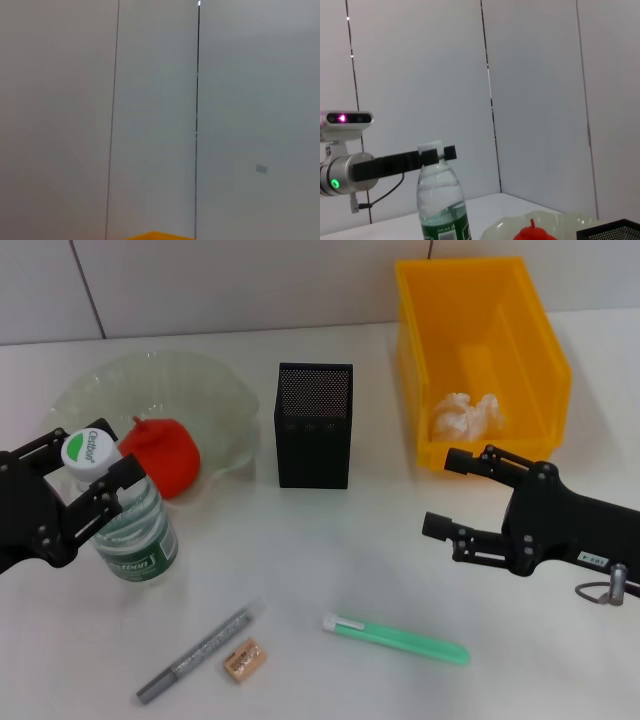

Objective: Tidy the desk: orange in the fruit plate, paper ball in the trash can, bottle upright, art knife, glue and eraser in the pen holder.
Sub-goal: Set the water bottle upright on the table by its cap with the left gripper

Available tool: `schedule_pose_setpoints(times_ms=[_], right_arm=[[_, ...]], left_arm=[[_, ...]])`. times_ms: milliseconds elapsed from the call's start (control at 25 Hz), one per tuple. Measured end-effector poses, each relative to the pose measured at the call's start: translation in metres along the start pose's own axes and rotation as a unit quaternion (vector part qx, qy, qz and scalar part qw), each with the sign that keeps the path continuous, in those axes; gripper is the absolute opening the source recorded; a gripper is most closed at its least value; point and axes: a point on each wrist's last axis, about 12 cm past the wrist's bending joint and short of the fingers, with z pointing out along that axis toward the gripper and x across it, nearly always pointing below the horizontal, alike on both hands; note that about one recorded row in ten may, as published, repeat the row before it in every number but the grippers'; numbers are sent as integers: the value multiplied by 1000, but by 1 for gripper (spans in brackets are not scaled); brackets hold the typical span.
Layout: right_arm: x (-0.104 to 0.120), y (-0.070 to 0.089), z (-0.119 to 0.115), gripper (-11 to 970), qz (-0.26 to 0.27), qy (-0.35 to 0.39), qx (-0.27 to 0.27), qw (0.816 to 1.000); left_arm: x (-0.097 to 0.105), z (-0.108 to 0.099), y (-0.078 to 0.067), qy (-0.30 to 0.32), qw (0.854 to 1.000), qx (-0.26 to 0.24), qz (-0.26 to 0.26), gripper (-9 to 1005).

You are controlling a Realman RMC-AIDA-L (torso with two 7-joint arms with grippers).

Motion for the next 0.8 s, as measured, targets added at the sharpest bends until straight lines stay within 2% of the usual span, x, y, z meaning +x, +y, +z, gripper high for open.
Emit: schedule_pose_setpoints(times_ms=[280, 800], right_arm=[[0, -1, 2, 831, 4, -4, 3, 1000], [1, 1, 2, 831, 7, -5, 4, 1000]], left_arm=[[8, -3, -3, 13, 999, -16, 33, 433], [17, -3, 0, 41, 998, -42, 21, 433]])
